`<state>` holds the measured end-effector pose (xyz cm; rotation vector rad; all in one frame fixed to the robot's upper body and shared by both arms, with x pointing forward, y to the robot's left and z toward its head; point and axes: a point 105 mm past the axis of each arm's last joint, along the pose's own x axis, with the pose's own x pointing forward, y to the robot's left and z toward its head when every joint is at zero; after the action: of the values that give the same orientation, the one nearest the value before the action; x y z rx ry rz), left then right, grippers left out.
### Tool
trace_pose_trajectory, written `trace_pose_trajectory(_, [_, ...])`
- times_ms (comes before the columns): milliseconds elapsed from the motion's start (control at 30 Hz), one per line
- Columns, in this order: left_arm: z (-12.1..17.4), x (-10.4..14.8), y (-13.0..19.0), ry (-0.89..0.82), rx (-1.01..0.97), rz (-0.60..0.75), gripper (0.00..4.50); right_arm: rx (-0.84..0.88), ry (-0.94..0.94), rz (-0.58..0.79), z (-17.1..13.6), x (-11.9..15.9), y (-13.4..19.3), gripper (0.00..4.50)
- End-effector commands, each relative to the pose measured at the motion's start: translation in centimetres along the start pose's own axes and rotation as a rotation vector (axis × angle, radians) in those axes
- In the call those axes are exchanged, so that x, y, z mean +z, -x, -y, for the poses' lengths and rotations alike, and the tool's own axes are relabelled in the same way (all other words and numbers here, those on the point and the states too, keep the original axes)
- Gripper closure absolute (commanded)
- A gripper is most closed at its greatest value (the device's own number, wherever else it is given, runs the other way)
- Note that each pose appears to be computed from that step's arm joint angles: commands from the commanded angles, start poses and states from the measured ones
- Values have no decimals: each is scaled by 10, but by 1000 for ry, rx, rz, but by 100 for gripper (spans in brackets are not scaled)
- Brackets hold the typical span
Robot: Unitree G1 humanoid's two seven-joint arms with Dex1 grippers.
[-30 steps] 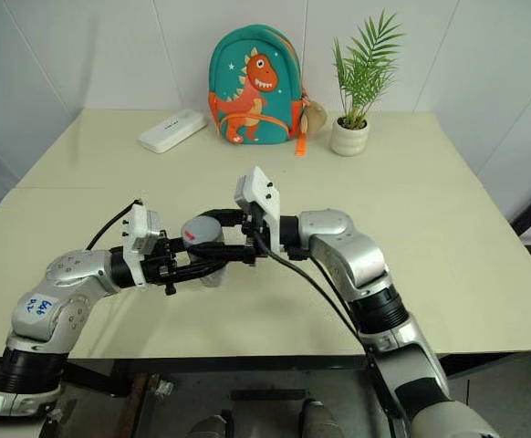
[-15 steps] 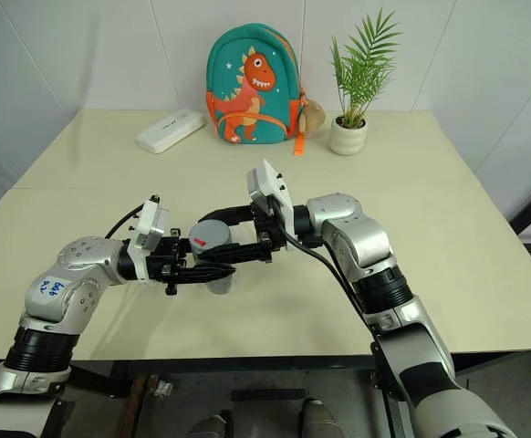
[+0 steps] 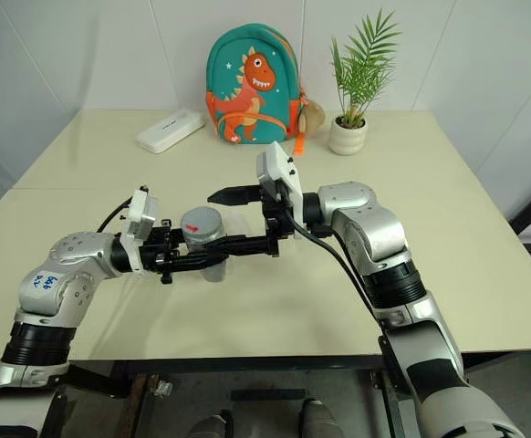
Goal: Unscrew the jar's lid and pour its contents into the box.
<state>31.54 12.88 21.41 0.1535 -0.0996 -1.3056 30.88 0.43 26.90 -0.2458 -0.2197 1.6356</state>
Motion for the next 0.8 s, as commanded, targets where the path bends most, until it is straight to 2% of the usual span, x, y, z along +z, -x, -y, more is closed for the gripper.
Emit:
trace_pose_trajectory(33, [-1, 15, -4, -54, 9, 52, 255, -69, 38, 18, 6, 7, -11, 2])
trace_pose_trajectory(333, [6, 13, -13, -37, -17, 67, 255, -178, 36, 26, 24, 6, -20, 2])
trace_pose_trajectory(533, [9, 14, -19, -38, -31, 73, 255, -192, 36, 42, 29, 7, -25, 2])
trace_pose_trajectory(800, [11, 8, -14, -28, -29, 51, 255, -264, 22, 37, 48, 11, 10, 2])
